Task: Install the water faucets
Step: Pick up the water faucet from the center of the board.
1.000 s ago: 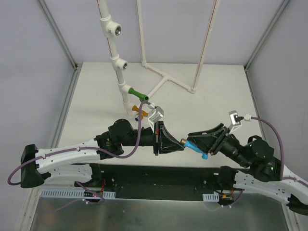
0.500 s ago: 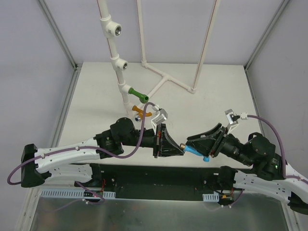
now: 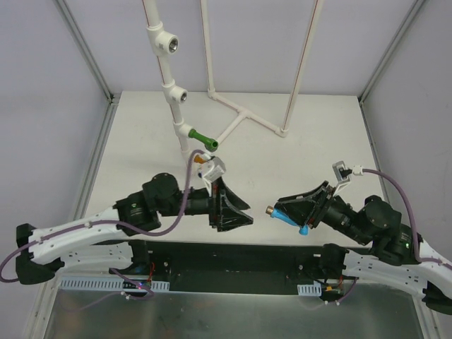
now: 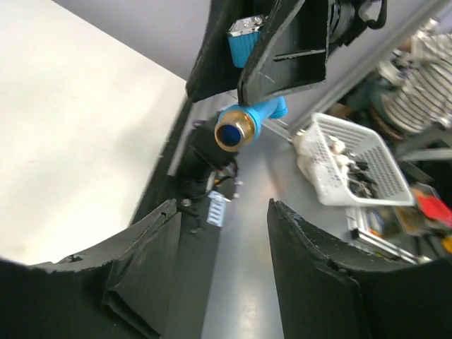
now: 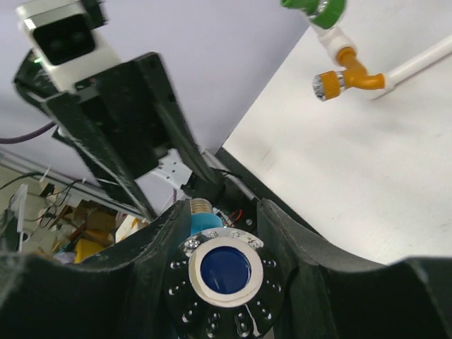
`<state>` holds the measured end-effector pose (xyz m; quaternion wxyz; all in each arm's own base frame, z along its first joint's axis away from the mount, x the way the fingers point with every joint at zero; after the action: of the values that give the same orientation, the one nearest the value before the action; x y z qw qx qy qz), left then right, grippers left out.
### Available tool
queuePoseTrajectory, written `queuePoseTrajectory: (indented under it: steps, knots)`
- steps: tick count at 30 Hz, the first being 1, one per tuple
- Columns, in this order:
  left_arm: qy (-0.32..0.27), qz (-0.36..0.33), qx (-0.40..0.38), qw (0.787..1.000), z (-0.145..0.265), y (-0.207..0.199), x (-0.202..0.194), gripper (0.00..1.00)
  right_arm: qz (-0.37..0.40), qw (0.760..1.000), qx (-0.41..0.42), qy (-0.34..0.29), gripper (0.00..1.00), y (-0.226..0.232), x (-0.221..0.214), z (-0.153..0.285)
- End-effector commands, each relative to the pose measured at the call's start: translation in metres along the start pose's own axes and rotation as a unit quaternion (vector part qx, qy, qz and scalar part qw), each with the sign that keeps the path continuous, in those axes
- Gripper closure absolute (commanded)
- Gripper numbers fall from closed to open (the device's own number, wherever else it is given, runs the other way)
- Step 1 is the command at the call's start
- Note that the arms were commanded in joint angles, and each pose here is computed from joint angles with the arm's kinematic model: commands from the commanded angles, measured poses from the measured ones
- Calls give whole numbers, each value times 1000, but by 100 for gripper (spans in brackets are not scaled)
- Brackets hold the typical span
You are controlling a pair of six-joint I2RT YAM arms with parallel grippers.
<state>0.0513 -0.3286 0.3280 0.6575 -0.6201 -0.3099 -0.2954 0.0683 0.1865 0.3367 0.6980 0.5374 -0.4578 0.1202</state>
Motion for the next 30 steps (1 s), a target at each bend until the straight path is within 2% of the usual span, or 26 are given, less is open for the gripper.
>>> queuePoseTrajectory:
  steps: [1, 2, 4, 8, 14, 17, 19, 22, 24, 25, 27, 29, 30]
  knots:
    - [-63, -87, 154, 982, 71, 27, 23, 43, -8, 999, -40, -33, 100, -8, 15, -4]
    - [-67, -100, 207, 971, 89, 40, 23, 40, -8, 999, -45, -29, 100, -9, 13, -7]
    - [-91, -132, 296, 942, 126, 59, 32, 25, -6, 999, -47, -19, 100, -10, 8, -13]
    - [-130, -217, 420, 872, 178, 81, 60, 15, -5, 999, -44, -8, 100, -9, 2, -17]
    - [-212, -330, 449, 803, 214, 58, 114, 8, -6, 999, -41, -7, 100, -10, 0, -16]
    - [-213, -356, 464, 783, 224, 53, 125, 7, -6, 999, -40, -5, 100, -10, -1, -17]
    - [-208, -364, 462, 781, 220, 52, 127, 5, -9, 999, -39, -6, 100, -9, 0, -16]
    - [-163, -365, 454, 796, 189, 65, 121, 5, -9, 999, -39, -2, 100, -10, -3, -17]
    - [-135, -344, 455, 810, 169, 85, 117, 4, -12, 999, -39, -2, 100, -10, -3, -17]
    - [-129, -322, 444, 826, 161, 94, 117, 5, -14, 999, -39, -2, 100, -10, -3, -17]
    - [-145, -275, 447, 838, 167, 121, 126, 5, -17, 999, -36, -6, 100, -10, -3, -15]
    - [-172, -246, 441, 846, 178, 133, 138, 4, -19, 999, -35, -11, 100, -10, -2, -13]
    - [-176, -240, 423, 856, 180, 131, 141, 5, -21, 999, -32, -14, 100, -9, 0, -12]
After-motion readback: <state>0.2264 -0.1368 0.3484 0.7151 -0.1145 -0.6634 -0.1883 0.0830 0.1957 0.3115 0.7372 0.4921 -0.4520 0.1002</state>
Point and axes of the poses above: each gripper's point midway between its finger pads, its own z axis back along the fingers, its own y axis along the line the jaws close on, x = y × z, the point moved 2 cm from there along z, back along the fingers, and after that the axes turned 5 degrees about z, right-handed, at the moved point
